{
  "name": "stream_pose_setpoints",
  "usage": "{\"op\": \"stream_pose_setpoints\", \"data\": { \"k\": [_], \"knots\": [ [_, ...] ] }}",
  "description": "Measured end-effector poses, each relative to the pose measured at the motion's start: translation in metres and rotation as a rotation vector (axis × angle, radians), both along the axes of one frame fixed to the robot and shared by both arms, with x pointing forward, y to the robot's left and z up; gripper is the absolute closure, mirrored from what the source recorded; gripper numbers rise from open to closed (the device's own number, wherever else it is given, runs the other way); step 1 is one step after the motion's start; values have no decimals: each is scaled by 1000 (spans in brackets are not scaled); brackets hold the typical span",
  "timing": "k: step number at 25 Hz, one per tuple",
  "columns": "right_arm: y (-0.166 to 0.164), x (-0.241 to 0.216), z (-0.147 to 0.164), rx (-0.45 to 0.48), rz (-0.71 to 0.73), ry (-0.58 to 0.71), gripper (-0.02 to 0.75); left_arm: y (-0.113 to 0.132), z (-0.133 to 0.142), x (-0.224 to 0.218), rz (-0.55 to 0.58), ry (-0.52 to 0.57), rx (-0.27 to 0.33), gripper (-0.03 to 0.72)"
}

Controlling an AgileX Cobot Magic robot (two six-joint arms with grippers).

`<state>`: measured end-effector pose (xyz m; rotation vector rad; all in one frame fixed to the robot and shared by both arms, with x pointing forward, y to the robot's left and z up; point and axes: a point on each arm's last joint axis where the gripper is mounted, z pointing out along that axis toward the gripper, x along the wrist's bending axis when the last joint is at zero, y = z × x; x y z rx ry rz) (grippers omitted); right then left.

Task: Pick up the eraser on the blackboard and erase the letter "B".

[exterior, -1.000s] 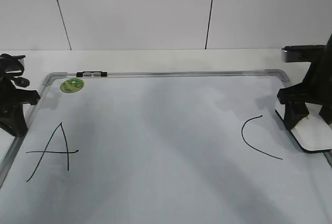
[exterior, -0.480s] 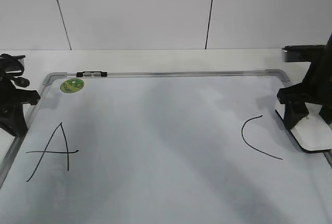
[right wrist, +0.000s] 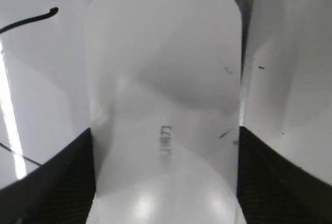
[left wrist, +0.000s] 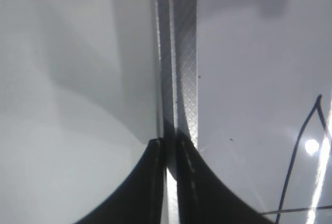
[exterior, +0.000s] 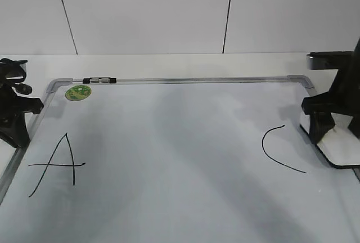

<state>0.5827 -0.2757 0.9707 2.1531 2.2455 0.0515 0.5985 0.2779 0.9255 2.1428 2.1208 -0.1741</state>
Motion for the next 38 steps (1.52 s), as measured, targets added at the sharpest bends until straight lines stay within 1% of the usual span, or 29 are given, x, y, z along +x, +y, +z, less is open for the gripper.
{"op": "stream_pose_setpoints", "data": {
  "k": [3,9,13,22,29,31,34,36,38],
  "knots": [
    [0,-1,0,-1,-2,11,115,0,0,0,0,0,0,657],
    [0,-3,1,-2,-10,37,106,0,0,0,1,0,-1,657],
    [0,1,15,-3,-13,55,107,0,0,0,1,0,-1,657],
    [1,20,53,3,-13,-40,127,0,0,0,1,0,-1,657],
    [2,22,57,14,-15,-51,146,0,0,0,1,0,-1,650],
    [3,21,57,16,-16,-50,147,0,0,0,-3,-1,-1,636],
    [3,21,57,20,-18,-49,148,0,1,2,-10,-3,-2,590],
    [3,21,57,22,-18,-49,148,0,3,5,-20,-2,2,538],
    [3,21,57,22,-18,-49,148,-1,4,9,-20,1,-5,487]
  ]
}}
